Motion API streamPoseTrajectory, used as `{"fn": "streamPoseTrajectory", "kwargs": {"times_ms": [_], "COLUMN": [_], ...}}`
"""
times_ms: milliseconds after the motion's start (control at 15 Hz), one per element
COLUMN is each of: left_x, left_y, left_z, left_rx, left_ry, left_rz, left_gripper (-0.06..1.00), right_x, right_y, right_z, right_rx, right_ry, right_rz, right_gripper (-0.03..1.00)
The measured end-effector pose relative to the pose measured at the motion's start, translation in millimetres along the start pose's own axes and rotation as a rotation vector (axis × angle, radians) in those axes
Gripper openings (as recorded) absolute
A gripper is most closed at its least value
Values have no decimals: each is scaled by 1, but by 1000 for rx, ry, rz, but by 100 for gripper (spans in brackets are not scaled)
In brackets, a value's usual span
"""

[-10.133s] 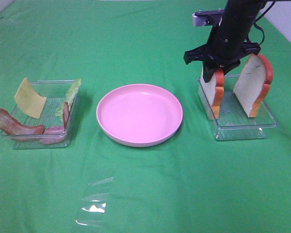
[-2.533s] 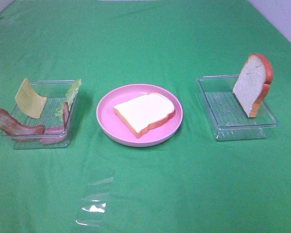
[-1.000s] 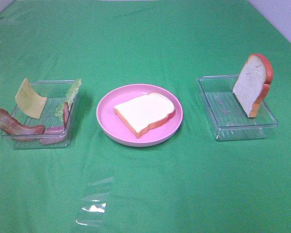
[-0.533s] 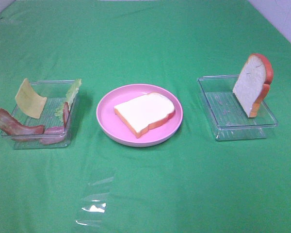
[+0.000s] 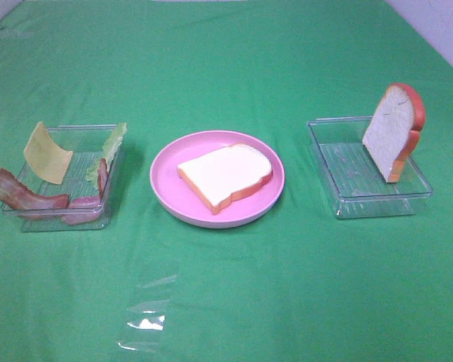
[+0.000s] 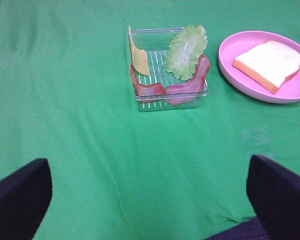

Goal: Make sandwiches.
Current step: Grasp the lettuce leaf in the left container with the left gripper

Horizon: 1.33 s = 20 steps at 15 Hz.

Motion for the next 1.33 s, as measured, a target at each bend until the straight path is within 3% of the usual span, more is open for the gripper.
{"fn": "streamPoseTrajectory", "kwargs": {"times_ms": [200, 467, 667, 733, 867, 1333], "left_x": [-9, -42, -77, -106, -135, -208], "left_y": [42, 72, 75, 74, 74, 92], "left_z": [2, 4, 5, 6, 9, 10], "left_rx": [9, 49, 79, 97, 107, 208], "left_ry": [1, -2, -16, -19, -17, -2], "left_rz": [69, 182, 311, 414, 503, 625], "left_gripper": [97, 97, 97, 97, 97, 97], "right_x": [0, 0, 0, 0, 0, 0], "right_y": [0, 0, 0, 0, 0, 0], "right_z": [0, 0, 0, 0, 0, 0], "right_rx": [0, 0, 0, 0, 0, 0], "right_ry": [0, 0, 0, 0, 0, 0], "right_rz": [0, 0, 0, 0, 0, 0], "right_gripper": [98, 98, 98, 98, 98, 98]}}
Point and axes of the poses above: a point on each arm's last joint axis where the gripper is mounted, x pointing back along that axis away from the gripper, z along the wrist's bending axis when the last joint is at zero, y = z × x, the point moved 9 cm from there along -x, pointing out along that axis toward the gripper, and after that the axes turned 3 degrees about -x, right-handed, at the moved point
